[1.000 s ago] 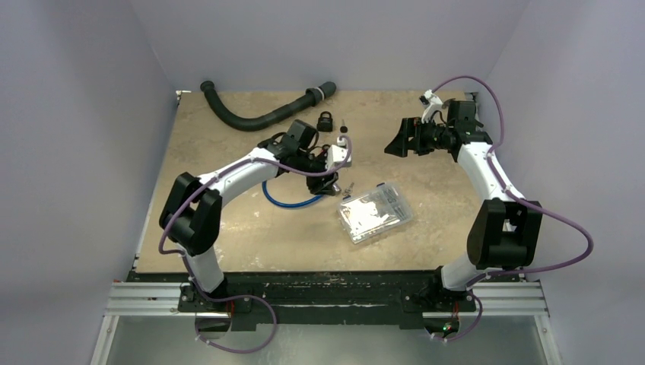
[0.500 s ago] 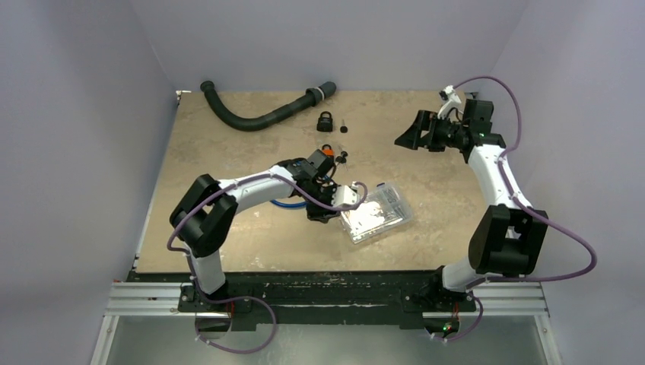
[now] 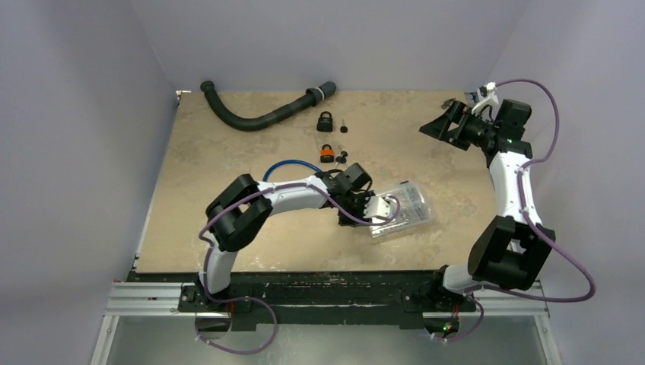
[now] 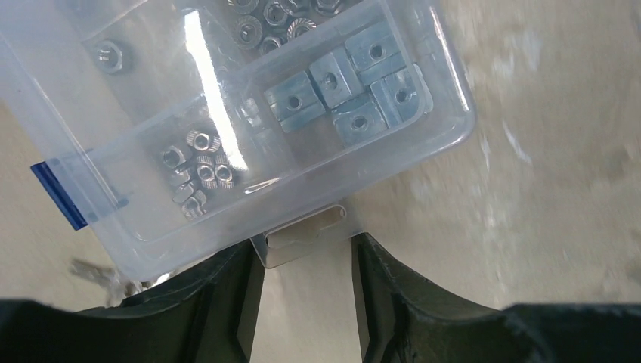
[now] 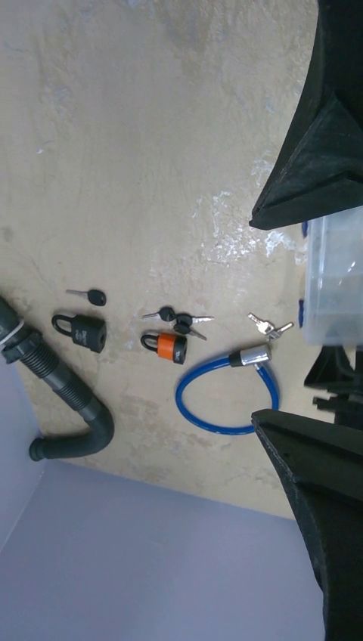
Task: Lock with the key
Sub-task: Move the distractor to the center of the board, then reset both arms
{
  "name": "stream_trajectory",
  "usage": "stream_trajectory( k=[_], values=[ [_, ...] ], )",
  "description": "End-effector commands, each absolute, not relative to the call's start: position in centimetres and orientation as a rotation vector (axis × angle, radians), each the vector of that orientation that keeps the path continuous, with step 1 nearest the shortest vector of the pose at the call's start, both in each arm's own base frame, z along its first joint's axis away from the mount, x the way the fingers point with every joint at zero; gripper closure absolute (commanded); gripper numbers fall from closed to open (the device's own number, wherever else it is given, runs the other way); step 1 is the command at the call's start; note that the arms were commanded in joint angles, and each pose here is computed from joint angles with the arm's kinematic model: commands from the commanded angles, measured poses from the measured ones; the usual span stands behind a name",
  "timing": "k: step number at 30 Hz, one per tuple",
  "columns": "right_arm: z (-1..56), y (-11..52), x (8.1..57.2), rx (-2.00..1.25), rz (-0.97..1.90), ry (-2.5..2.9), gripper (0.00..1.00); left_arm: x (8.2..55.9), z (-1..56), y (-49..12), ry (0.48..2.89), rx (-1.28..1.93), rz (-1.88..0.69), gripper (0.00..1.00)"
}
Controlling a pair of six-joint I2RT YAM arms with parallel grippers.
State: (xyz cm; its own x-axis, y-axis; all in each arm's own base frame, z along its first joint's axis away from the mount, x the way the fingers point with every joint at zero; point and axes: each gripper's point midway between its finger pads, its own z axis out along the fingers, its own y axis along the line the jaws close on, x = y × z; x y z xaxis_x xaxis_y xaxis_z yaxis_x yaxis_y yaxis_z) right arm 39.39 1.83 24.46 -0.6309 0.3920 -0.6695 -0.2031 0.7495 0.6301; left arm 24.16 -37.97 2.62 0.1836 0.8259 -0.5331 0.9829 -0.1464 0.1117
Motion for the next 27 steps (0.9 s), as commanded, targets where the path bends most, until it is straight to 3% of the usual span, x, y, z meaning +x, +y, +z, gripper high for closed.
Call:
stream_trajectory(
  k=[1,9,14,18,23,27],
  values=[
    [29.3,1.8,38.7,0.068,0.863,1.956,0.01,25.5,5.7,-46.5,1.510,1.905,-0.533,0.51],
    [30.8,0.0,38.3,0.086,0.822,1.923,0.01,26.3,10.0,-55.9,1.346,1.681,-0.695,0.38],
    [31.1,-0.3,38.5,0.080,0.820,1.918,0.01,26.1,12.4,-58.0,1.318,1.617,-0.799,0.31],
    [30.5,-0.7,38.8,0.074,0.786,1.929,0.01,26.0,13.2,-55.6,1.359,1.636,-0.816,0.26],
    [30.2,0.4,39.5,0.064,0.818,1.916,0.01,27.0,14.9,-49.8,1.511,1.581,-0.887,0.09],
    [30.3,2.6,40.4,0.015,0.829,1.916,0.01,31.4,18.9,-43.2,1.672,1.320,-0.972,0.01]
  ],
)
